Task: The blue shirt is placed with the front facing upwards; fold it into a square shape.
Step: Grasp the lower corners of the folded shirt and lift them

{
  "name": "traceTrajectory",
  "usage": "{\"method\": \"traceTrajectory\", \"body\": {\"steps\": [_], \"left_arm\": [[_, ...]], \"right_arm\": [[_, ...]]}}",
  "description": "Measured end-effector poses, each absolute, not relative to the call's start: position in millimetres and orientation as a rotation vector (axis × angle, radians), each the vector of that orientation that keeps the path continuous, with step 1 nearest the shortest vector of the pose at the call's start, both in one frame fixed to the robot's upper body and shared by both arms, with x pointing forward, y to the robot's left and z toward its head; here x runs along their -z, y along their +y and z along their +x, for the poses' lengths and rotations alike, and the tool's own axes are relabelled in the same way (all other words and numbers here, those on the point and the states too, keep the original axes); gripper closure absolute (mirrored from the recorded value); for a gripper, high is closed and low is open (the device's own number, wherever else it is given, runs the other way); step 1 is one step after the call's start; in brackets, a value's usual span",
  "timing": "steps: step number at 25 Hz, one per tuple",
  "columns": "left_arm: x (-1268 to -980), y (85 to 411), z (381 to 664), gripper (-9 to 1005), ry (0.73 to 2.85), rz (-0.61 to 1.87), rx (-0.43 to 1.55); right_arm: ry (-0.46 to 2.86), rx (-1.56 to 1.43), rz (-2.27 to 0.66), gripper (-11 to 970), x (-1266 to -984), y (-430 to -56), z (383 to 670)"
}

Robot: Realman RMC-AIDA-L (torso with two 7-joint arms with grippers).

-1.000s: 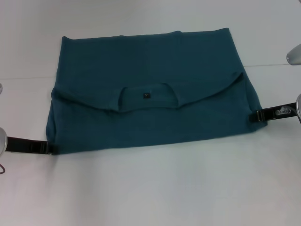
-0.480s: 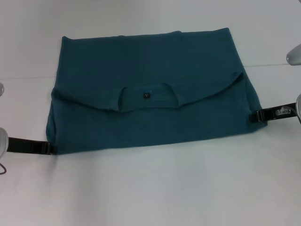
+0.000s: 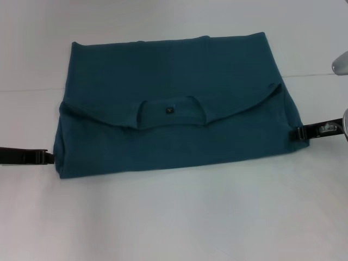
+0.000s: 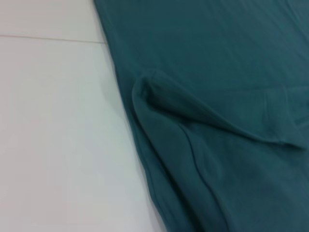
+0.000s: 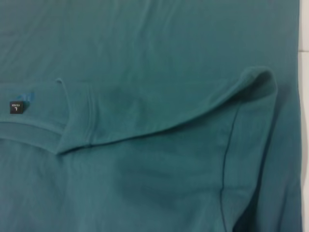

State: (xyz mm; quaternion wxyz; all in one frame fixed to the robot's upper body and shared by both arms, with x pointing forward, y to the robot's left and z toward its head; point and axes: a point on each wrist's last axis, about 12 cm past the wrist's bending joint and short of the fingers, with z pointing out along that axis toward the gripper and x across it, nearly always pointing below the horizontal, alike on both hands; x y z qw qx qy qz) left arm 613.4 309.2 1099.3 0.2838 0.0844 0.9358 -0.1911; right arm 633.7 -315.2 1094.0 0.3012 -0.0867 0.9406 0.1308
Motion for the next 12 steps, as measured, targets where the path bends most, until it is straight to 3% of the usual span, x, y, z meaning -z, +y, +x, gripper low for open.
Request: {"method": "traceTrajectory", "body": {"steps": [7, 12], "left_arm": [[-1098.8, 300.1, 610.4, 960, 2.521, 0.28, 0.557], [-1105.8, 298.5, 612.5, 810, 2.477, 0.231, 0.592]], "right_arm": [[2.495, -0.345, -0.228, 932, -1093.8, -315.7, 633.5], [2.492, -0.342, -0.23, 932, -1094.3, -315.4, 634.2]]}}
